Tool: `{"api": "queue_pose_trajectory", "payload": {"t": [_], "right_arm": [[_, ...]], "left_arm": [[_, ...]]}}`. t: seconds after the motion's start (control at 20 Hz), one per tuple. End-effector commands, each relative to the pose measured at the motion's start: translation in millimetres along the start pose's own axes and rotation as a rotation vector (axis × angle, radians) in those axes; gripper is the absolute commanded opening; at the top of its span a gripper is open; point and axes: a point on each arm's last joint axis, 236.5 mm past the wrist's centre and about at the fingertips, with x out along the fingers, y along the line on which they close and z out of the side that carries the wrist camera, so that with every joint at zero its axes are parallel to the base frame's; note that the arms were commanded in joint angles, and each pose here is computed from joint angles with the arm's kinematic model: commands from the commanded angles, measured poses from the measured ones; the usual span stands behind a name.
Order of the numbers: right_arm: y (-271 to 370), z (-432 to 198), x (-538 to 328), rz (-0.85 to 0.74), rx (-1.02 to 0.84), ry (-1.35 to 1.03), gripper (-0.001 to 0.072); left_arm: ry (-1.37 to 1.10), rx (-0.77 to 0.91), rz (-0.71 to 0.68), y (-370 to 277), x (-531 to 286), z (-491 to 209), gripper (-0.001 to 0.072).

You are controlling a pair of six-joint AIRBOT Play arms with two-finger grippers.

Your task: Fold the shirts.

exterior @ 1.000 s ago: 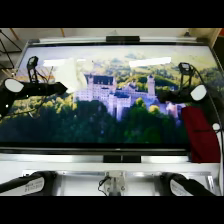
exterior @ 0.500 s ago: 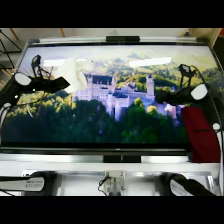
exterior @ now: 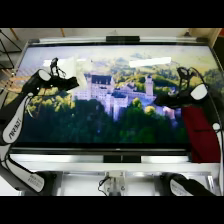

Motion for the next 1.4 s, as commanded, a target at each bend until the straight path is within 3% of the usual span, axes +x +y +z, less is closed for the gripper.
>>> {"api": "queue_pose_trajectory", "payload": {"t": [0.0, 0.2, 0.35, 0.55, 0.7, 0.95, 1.2, 1.25, 1.3, 1.35], "right_arm": [[1, -5, 0, 0.003, 0.0, 0.021, 0.0548], [1, -6, 0, 0.003, -0.008, 0.024, 0.0548], [0, -6, -2, -0.002, -0.041, 0.023, 0.0548], [-32, 6, -44, -0.189, -0.154, -0.047, 0.0548], [-48, 17, -116, -0.348, -0.17, -0.138, 0.0548], [-53, -13, -204, -0.468, -0.178, -0.213, 0.0548], [-51, -32, -196, -0.443, -0.141, -0.13, 0.0548], [-45, -30, -185, -0.407, -0.137, -0.112, 0.0549], [-37, -28, -170, -0.357, -0.129, -0.083, 0.0558], [-29, -27, -154, -0.303, -0.12, -0.051, 0.0673]], "left_arm": [[-0.023, -0.005, 0.0, 1, 11, 6, 0.0034], [-0.06, -0.001, -0.052, -27, -18, 19, 0.0022], [-0.183, 0.169, -0.114, -89, -90, 44, 0.0021], [-0.397, 0.384, -0.233, -205, -232, 42, 0.0021], [-0.396, 0.448, -0.302, -258, -285, -2, 0.0022], [-0.132, 0.432, -0.405, -309, -217, -114, 0.0023], [0.096, 0.386, -0.388, -323, -103, -239, 0.0027], [0.131, 0.393, -0.37, -320, -89, -250, 0.0145], [0.151, 0.394, -0.35, -313, -83, -251, 0.0476], [0.162, 0.392, -0.323, -301, -83, -241, 0.0686]]}}
